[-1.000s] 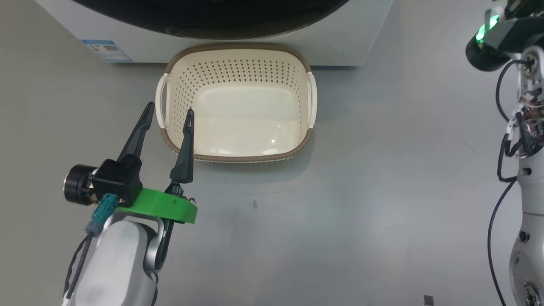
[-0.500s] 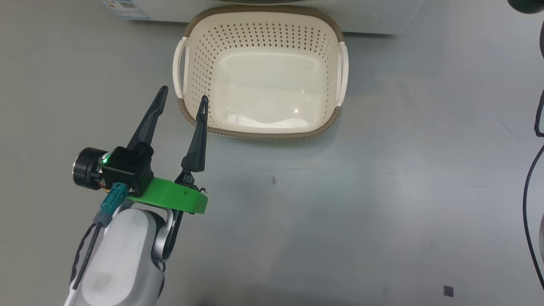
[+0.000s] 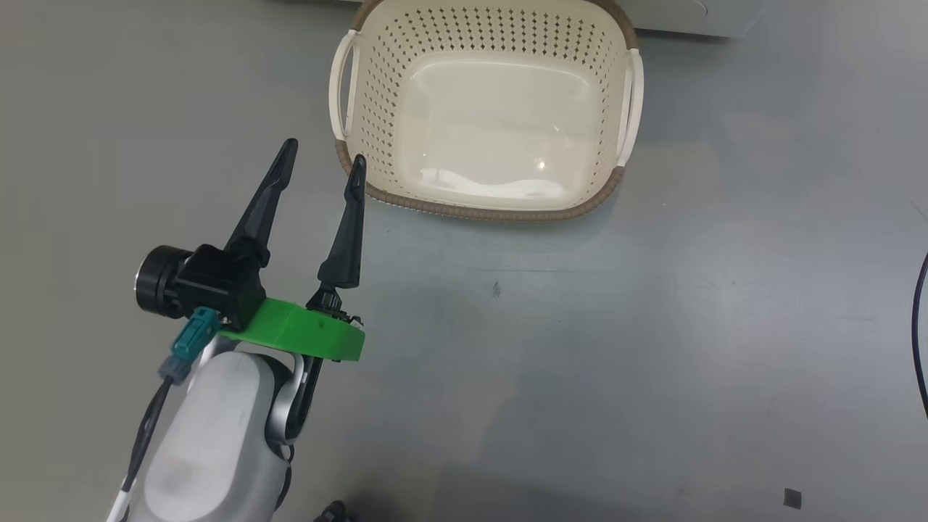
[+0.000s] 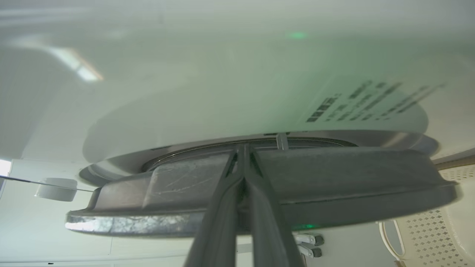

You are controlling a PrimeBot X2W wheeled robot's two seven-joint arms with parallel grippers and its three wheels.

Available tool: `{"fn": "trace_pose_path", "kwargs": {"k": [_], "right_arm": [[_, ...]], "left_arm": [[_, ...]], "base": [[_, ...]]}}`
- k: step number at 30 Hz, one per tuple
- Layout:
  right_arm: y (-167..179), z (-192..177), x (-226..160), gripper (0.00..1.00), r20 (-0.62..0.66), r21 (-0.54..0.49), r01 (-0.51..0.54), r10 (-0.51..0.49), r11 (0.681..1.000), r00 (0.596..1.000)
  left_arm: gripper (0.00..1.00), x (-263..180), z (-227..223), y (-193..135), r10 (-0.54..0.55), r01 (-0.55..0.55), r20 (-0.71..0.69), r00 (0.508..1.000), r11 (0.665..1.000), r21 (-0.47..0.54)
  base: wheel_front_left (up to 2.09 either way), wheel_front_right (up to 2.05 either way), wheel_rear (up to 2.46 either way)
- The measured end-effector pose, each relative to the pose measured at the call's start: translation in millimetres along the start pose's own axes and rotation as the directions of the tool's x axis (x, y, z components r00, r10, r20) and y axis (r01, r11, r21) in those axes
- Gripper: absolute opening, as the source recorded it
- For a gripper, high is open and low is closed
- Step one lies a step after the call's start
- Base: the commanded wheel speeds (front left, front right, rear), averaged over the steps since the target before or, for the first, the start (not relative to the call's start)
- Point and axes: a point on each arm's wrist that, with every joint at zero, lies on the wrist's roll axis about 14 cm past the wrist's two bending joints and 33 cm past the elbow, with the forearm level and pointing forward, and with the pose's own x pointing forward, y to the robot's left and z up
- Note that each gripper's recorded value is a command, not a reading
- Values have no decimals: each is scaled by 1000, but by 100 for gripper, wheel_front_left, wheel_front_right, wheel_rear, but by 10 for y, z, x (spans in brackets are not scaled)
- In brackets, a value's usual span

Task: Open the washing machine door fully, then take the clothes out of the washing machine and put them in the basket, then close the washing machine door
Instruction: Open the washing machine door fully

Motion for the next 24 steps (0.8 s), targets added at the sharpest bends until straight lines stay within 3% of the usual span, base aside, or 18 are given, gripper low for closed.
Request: {"fn": "trace_pose_path", "kwargs": {"k": [24], "right_arm": [[-97, -44, 83, 0, -97, 1, 21, -21, 1000, 995]], "left_arm": [[100, 40, -5, -20, 4, -4, 1, 1000, 1000, -10]], "base": [[0, 0, 0]]}}
